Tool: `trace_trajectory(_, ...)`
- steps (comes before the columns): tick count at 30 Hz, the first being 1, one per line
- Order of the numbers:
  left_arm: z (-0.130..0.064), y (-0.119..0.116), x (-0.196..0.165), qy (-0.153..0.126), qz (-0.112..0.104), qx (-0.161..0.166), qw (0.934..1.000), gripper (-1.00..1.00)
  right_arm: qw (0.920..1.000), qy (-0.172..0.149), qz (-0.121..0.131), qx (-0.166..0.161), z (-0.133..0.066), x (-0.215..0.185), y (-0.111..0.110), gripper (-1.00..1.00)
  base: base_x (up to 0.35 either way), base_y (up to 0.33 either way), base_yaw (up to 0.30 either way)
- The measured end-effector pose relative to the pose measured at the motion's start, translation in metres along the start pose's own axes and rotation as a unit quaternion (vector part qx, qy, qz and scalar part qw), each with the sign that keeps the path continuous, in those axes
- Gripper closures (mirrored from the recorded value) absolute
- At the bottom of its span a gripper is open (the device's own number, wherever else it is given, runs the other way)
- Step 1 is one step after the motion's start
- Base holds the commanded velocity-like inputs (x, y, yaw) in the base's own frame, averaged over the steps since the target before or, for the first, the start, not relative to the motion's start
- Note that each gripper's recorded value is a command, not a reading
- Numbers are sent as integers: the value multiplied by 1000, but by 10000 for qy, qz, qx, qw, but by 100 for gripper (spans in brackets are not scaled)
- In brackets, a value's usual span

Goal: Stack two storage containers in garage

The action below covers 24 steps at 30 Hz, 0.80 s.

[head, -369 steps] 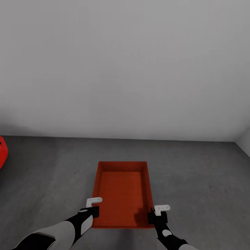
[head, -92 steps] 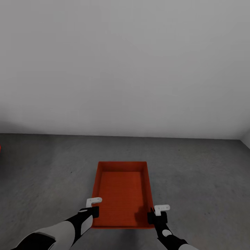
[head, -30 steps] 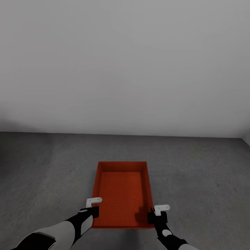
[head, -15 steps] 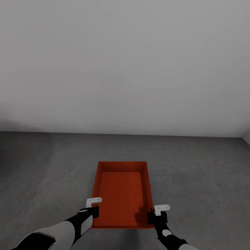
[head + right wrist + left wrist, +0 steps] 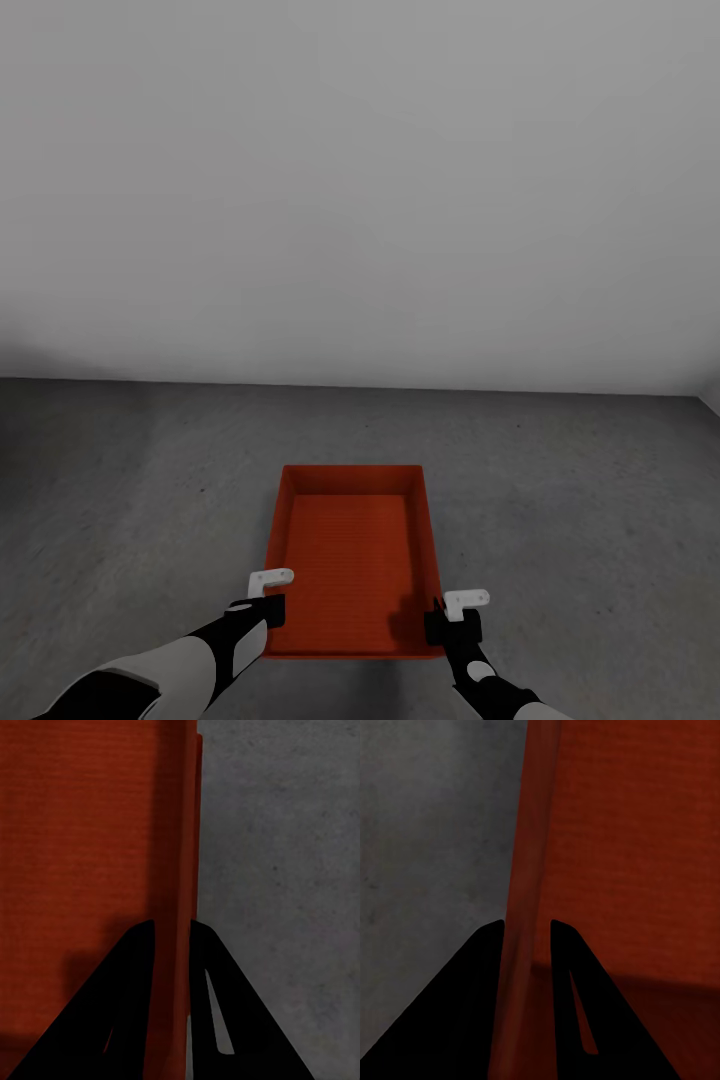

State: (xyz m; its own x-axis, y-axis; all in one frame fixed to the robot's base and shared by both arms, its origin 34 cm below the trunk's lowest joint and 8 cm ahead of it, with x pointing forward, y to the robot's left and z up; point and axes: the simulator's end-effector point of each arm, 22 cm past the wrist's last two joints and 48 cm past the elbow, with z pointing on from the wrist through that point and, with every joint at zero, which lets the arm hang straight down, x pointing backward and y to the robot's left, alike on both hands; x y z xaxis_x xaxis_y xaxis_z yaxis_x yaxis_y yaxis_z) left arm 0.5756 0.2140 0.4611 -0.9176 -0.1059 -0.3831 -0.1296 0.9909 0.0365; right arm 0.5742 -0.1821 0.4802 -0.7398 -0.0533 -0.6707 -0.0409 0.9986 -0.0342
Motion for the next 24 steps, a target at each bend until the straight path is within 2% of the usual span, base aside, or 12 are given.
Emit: trace_trajectory(24, 8, 0, 4, -3, 3, 1, 10000, 100, 10000, -4, 3, 1, 6, 6, 0, 100, 0, 0, 0)
